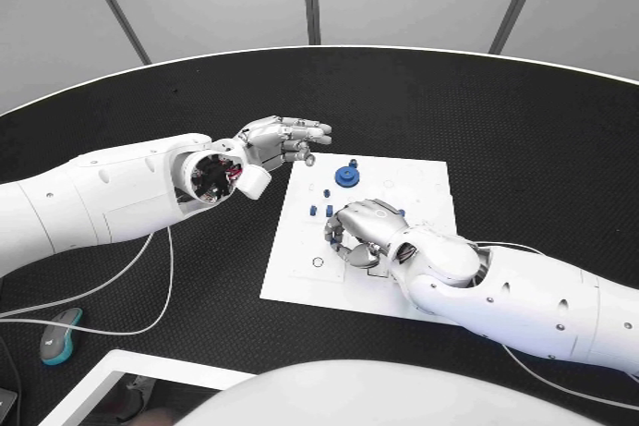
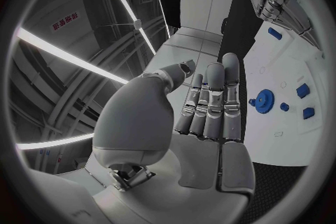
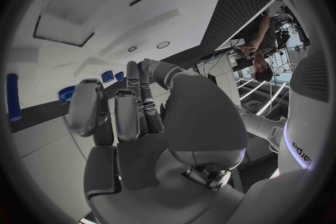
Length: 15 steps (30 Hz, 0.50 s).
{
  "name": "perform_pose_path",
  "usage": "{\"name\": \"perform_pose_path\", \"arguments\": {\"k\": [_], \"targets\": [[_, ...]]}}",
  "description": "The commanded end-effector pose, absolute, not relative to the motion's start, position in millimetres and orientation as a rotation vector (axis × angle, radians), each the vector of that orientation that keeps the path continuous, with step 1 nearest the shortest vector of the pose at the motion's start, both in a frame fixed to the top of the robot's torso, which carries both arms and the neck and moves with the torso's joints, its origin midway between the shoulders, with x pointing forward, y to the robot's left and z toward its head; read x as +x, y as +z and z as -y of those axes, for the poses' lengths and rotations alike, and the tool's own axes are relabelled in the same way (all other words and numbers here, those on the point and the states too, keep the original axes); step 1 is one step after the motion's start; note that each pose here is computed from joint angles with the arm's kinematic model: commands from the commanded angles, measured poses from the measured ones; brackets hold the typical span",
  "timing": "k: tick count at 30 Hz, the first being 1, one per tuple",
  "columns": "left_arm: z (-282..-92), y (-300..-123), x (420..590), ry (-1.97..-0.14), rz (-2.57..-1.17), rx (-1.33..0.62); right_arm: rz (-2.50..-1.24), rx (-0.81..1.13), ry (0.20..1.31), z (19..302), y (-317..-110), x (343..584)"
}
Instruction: Assemble the parts on the task board
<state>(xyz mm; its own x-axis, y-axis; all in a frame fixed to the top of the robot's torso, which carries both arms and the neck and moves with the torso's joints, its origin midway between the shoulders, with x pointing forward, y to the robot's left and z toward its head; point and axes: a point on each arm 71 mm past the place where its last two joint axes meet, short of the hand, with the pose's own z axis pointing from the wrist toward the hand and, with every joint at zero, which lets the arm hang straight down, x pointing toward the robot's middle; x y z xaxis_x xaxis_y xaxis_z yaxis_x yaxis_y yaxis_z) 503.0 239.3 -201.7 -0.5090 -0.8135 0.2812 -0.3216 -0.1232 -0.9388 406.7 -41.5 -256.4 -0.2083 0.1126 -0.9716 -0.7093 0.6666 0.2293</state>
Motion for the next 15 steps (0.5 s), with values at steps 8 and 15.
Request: {"name": "perform_pose_path", "arguments": {"k": [8,15], "targets": [[-239.7,-201.9,503.2,-1.668,-1.757,-1.257,-1.654,-0.427,0.864,52,-255,408],[-240.3,-202.1,503.1,-1.667,-1.76,-1.258,-1.752,-0.265,0.94,62,-249,416]]}}
